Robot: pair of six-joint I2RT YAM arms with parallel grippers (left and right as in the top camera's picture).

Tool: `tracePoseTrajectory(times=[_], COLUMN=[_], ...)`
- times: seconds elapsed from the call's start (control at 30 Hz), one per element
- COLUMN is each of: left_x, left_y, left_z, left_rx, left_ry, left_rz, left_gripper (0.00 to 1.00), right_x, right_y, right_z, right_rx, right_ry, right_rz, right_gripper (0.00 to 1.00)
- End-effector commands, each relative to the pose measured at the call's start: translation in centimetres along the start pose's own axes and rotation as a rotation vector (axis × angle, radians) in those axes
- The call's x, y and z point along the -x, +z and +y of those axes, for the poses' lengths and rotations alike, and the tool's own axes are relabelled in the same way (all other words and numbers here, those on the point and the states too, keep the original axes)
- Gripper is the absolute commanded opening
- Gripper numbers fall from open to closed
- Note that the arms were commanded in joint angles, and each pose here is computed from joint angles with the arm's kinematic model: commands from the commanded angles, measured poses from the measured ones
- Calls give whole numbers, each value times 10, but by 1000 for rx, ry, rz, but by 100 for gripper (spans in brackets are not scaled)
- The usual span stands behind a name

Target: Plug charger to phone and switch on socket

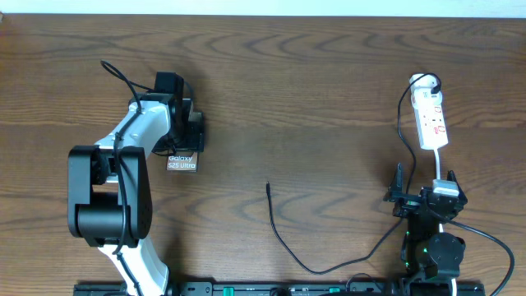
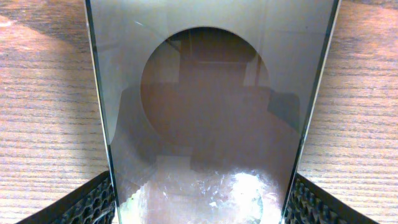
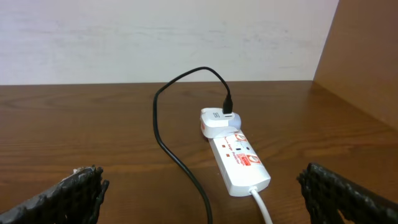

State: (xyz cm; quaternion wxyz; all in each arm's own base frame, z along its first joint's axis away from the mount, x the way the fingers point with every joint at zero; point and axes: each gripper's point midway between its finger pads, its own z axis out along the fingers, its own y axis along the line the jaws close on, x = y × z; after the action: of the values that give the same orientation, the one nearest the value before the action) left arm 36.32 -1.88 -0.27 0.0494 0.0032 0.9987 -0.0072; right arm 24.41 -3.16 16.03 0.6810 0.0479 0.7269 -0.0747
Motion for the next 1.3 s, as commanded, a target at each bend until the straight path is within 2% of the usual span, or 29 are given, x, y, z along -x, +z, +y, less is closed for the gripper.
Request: tracePoseTrajectory(times=[0.0,0.1,0.53,1.07,1.27], left_x=[-12,-11,5,29,32], left_y=[9,9,-6,-81,-112], left_z=[2,2,1,-1,-16], left_rx=[8,8,6,-5,-98], left_ry=[-5,-4,-1,-4,-10], left_rz=[39,38,-14,-227,-305], left_gripper=[11,8,7,7,8], right_x=[0,0,0,0,0], right_y=[0,0,0,0,0], right_z=[3,3,3,3,3], right_rx=[10,10,10,10,11], right_ry=[-9,-9,-9,-9,-9], right_rz=[-1,-1,-1,-1,-1], right_gripper=[99,99,99,99,99])
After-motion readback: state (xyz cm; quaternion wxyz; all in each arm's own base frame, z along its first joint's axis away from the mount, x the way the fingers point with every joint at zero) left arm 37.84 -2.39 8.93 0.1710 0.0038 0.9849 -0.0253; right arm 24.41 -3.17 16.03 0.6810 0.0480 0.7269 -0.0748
